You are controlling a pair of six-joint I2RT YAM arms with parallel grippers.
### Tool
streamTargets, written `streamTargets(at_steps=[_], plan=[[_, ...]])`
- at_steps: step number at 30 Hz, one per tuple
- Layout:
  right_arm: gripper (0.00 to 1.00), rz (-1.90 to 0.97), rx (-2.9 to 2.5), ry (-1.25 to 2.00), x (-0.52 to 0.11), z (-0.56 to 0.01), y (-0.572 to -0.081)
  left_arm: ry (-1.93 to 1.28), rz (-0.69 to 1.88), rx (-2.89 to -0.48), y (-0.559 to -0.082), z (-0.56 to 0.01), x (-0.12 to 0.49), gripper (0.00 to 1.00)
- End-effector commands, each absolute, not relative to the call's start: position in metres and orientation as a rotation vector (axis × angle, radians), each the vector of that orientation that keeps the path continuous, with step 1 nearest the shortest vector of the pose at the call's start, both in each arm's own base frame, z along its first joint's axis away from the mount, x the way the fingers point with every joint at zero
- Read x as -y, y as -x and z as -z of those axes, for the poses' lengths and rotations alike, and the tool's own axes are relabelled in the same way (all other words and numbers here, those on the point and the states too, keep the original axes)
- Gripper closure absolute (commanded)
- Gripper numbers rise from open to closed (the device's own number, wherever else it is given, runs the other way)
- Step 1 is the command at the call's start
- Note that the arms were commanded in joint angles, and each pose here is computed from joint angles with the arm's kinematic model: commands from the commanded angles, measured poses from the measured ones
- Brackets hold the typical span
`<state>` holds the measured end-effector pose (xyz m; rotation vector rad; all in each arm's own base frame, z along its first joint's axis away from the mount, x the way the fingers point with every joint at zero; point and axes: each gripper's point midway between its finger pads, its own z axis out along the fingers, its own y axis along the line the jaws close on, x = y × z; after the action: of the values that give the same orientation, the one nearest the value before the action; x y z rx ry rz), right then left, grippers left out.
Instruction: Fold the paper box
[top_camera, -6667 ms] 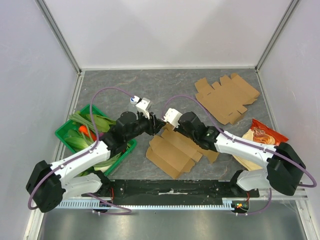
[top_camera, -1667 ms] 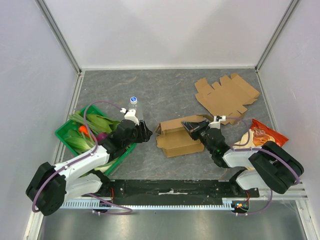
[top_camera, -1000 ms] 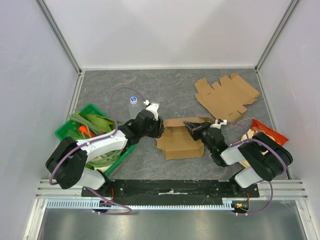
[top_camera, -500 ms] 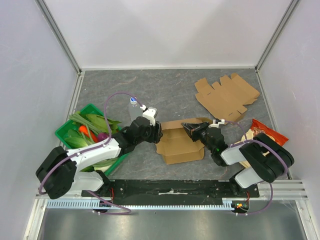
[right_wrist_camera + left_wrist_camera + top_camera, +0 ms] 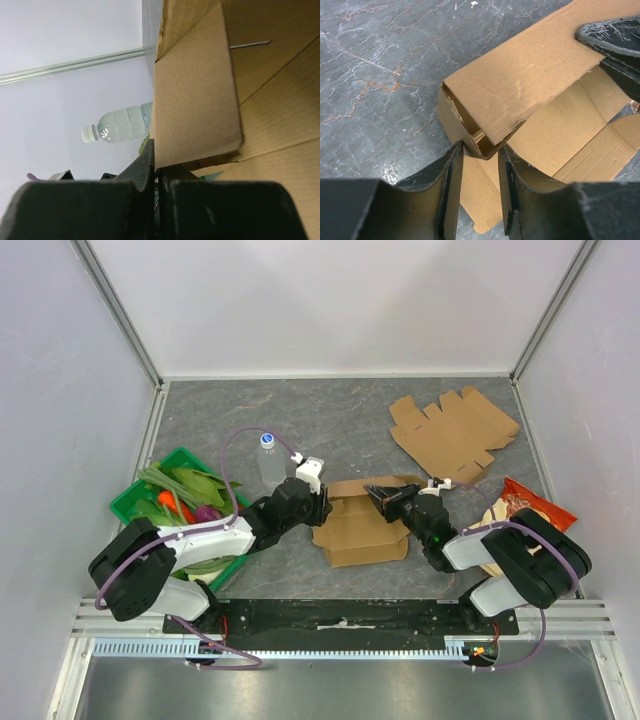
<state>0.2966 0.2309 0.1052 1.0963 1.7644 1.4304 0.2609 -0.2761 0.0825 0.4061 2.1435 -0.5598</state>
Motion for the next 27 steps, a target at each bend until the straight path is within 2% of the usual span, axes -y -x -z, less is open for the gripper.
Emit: streamTargets(at_steps=[1,5,14,17,21,27], plan=[[1.0,-1.441,-1.768,-1.098,-0.234,-0.11,-0.295,-0.314,0.582,-1.971,-0.276,-0.109,0.295,0.62],[1.0,-1.401,-1.79,-1.094,-0.23,-0.107,-0.292,-0.231,0.467,-1.98,-0.28,-0.095,0.281,0.6],[1.0,-1.336,-1.842,-1.074,-0.222,-0.083,-0.279,-0.118,0.417,-1.971,-0.28,-0.088,0.272,0.53],[1.0,-1.361,-1.826,-1.068,-0.223,-0.086,-0.279,-0.119,0.368,-1.959,-0.28,-0.085,0.276,0.57],[1.0,-1.337,-1.844,-1.063,-0.224,-0.087,-0.278,-0.132,0.269,-1.929,-0.281,-0.084,0.282,0.67],[1.0,-1.323,-1.833,-1.079,-0.22,-0.088,-0.275,-0.038,0.171,-1.907,-0.28,-0.079,0.279,0.68]])
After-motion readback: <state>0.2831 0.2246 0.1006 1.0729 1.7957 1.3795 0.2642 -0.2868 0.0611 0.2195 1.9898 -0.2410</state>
